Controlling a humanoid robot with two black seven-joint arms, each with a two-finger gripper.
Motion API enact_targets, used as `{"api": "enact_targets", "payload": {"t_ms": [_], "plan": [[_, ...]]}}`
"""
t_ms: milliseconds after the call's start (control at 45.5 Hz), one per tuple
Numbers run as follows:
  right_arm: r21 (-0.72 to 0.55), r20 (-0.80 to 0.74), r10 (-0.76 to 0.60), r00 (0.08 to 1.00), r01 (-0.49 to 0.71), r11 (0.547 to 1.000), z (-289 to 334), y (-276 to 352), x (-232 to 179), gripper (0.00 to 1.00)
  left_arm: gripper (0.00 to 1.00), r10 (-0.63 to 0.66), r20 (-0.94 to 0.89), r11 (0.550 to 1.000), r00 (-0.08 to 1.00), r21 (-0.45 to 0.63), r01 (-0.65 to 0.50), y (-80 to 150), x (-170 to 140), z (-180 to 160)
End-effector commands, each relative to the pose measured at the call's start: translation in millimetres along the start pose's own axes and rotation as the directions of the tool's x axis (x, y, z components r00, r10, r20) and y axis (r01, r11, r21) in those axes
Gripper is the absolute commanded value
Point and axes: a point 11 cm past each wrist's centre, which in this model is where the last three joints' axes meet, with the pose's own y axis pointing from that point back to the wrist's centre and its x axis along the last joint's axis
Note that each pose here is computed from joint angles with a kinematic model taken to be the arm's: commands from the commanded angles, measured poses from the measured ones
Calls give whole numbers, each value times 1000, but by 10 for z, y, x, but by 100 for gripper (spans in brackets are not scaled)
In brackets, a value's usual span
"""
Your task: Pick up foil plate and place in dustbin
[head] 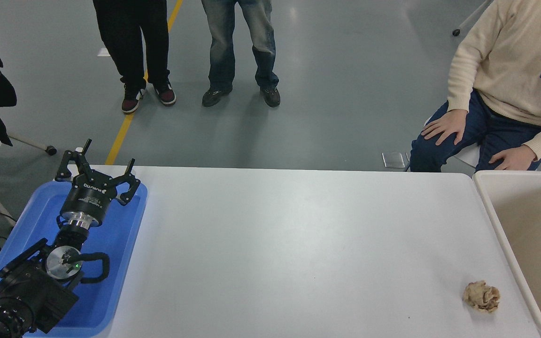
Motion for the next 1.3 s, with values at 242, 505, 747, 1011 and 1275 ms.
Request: {"api": "enact_targets", "payload": {"t_ms": [242, 505, 747, 1011, 1275], "plan": [[19, 2, 92, 996, -92, 996, -158, -19, -201, 0, 100, -1, -1, 1000, 1000, 0, 1, -2, -4, -1], [17, 6, 94, 996, -94, 995, -141, -19, -198, 0, 100, 0, 0, 1000, 1000, 0, 0, 0, 1, 0], [18, 10, 204, 979, -204, 979, -147, 0, -73, 64, 100, 0, 0, 1000, 1000, 0, 0, 0, 1, 0], [24, 28, 235, 972, -235, 972, -195, 10, -33, 78, 100, 0, 0, 1000, 1000, 0, 0, 0, 1, 0], [63, 81, 129, 988, -134, 989, -213, 67, -54, 88, 100, -2, -1, 1000, 1000, 0, 2, -6, -7, -5]]}}
